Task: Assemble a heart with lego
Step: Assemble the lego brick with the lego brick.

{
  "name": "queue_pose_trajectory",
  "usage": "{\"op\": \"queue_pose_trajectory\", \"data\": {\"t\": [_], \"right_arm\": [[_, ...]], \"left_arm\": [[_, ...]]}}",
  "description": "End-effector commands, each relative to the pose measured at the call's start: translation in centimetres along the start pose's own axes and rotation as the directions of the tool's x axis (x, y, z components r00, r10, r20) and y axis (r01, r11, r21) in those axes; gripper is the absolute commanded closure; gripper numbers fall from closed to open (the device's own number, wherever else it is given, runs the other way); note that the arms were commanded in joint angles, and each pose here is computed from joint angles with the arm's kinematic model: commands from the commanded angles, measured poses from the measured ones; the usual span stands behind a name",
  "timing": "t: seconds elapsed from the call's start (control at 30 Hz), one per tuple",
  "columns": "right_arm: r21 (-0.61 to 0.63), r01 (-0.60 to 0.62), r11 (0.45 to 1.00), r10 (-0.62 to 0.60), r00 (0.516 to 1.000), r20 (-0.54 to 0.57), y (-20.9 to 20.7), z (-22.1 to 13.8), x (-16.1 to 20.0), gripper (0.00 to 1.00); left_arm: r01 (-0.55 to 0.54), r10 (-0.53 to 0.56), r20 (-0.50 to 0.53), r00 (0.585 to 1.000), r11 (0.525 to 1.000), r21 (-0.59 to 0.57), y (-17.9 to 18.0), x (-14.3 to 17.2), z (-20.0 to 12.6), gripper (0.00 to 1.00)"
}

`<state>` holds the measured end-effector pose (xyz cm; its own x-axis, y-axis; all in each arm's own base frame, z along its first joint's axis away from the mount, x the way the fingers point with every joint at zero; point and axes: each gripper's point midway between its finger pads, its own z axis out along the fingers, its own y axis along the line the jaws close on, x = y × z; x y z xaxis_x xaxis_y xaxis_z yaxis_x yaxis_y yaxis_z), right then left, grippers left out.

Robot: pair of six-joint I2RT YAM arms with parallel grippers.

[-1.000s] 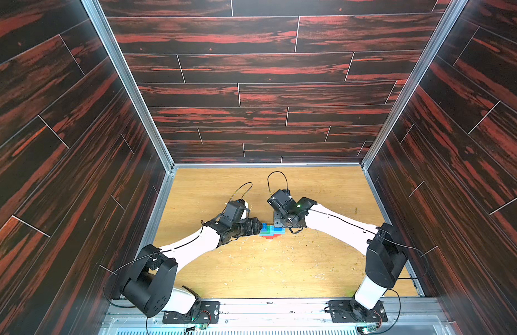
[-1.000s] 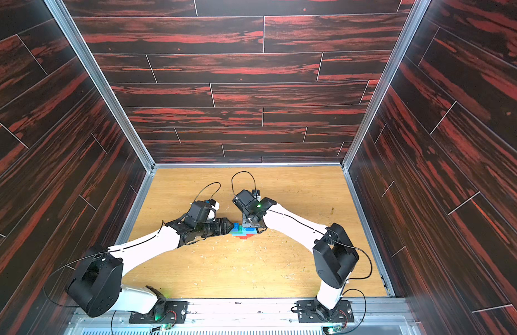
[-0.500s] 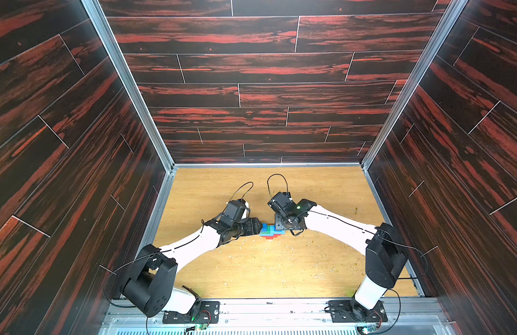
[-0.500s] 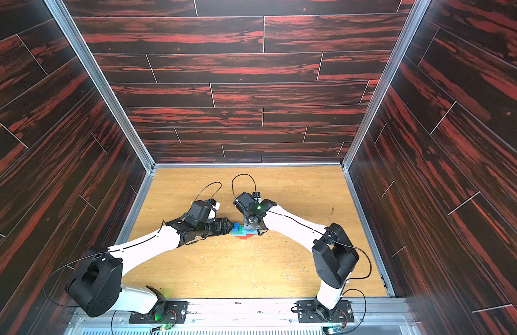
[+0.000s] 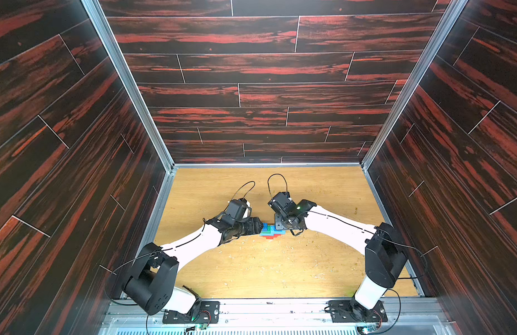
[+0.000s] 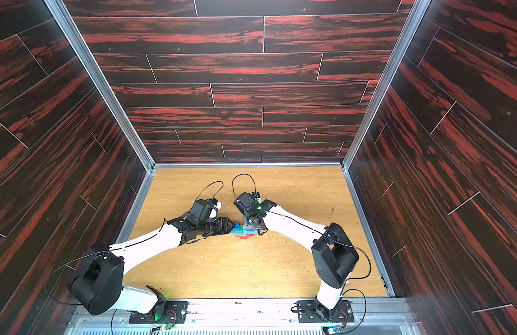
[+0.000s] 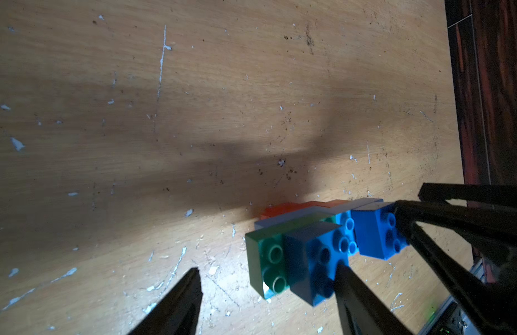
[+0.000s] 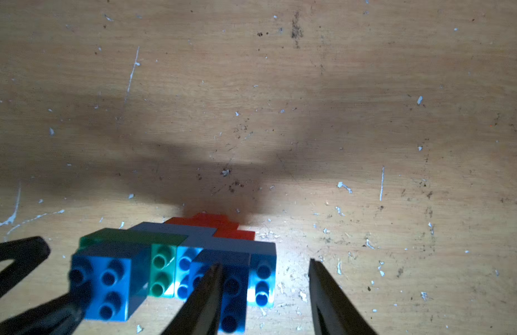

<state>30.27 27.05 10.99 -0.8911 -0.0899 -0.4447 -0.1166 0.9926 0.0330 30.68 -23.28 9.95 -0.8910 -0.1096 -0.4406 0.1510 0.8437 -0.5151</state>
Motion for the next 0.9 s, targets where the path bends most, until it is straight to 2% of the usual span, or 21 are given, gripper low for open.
{"op": "queue_pose_trajectory", "data": {"t": [0.0,0.43,0.53,0.87], "right_arm": [[0.083,0.088,0.993,-0.073,0.983,-0.169,-2.2,2.9,4.7,0.50],[0.136,0.147,0.980,-0.112,0.965,-0.236,-2.9,4.3,8.8,0.54],[0.167,0.153,0.974,-0.117,0.971,-0.206,-3.4,3.8,8.8,0.57],[0.155,0.190,0.969,-0.146,0.955,-0.258,-3.1,4.7,11.8,0.57]], "left_arm": [[-0.010,0.006,-0.063,0.998,0.998,-0.062,1.3,1.5,0.6,0.24],[-0.010,-0.001,-0.089,0.996,0.992,-0.122,2.5,2.4,1.0,0.25],[-0.008,-0.003,-0.091,0.996,0.992,-0.123,2.5,2.4,1.0,0.25],[0.000,-0.013,-0.101,0.995,0.991,-0.130,2.6,2.6,1.2,0.26]]}}
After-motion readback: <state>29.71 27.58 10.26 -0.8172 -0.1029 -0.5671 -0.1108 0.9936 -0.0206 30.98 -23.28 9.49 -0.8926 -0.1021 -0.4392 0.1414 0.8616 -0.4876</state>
